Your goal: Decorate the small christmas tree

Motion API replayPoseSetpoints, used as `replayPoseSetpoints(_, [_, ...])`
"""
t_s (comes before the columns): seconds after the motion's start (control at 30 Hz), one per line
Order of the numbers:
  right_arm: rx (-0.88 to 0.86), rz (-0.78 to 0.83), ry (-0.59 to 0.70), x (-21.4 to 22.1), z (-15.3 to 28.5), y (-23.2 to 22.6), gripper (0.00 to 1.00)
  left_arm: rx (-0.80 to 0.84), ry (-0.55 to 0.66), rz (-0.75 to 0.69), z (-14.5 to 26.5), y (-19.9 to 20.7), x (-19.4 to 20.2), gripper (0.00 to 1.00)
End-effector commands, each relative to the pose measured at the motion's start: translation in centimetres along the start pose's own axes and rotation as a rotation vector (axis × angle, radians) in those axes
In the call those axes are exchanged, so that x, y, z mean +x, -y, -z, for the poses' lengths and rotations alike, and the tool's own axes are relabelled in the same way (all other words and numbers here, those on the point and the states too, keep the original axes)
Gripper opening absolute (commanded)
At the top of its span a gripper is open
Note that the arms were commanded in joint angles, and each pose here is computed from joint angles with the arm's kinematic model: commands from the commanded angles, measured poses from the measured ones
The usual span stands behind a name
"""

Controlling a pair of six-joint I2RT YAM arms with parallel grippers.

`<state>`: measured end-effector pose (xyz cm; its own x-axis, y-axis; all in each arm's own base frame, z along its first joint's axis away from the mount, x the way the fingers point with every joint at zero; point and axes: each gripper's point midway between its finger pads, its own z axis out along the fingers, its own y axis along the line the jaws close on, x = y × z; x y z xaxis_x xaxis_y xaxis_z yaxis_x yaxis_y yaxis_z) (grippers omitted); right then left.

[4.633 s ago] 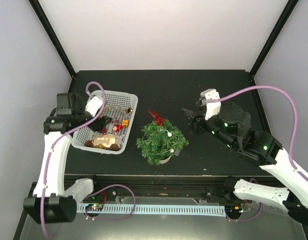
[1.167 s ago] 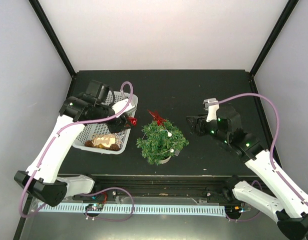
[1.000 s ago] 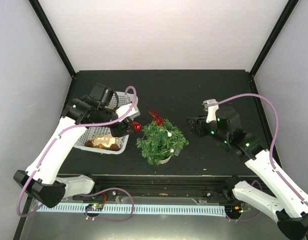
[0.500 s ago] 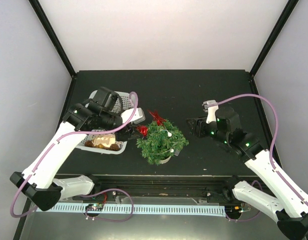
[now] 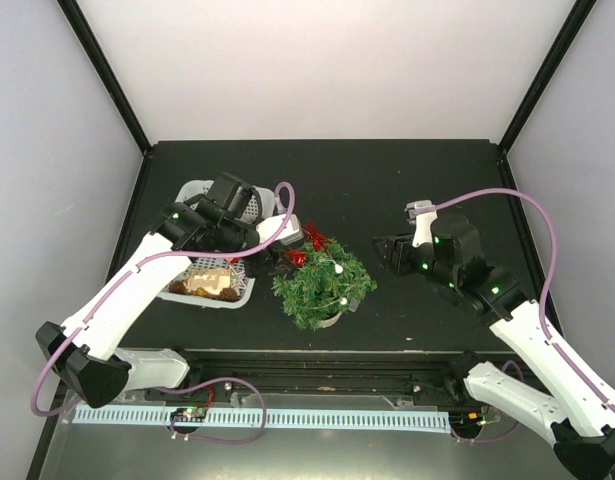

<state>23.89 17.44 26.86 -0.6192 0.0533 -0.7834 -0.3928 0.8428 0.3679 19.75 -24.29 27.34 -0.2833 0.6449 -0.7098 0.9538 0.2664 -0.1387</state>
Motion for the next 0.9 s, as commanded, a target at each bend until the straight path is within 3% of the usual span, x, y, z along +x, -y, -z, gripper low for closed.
replayPoseSetpoints(0.0, [-0.007,0.004,0.018,-0.6,0.3,-0.2,0.63,0.011,0.011,-0.014,-0.7,0.3,0.0,0.44])
replayPoseSetpoints(0.87, [-0.031,0.006,0.004,-0.6,-0.4,-0.6,0.62,0.035,-0.055,-0.014,-3.8,0.4,2.9,0.45])
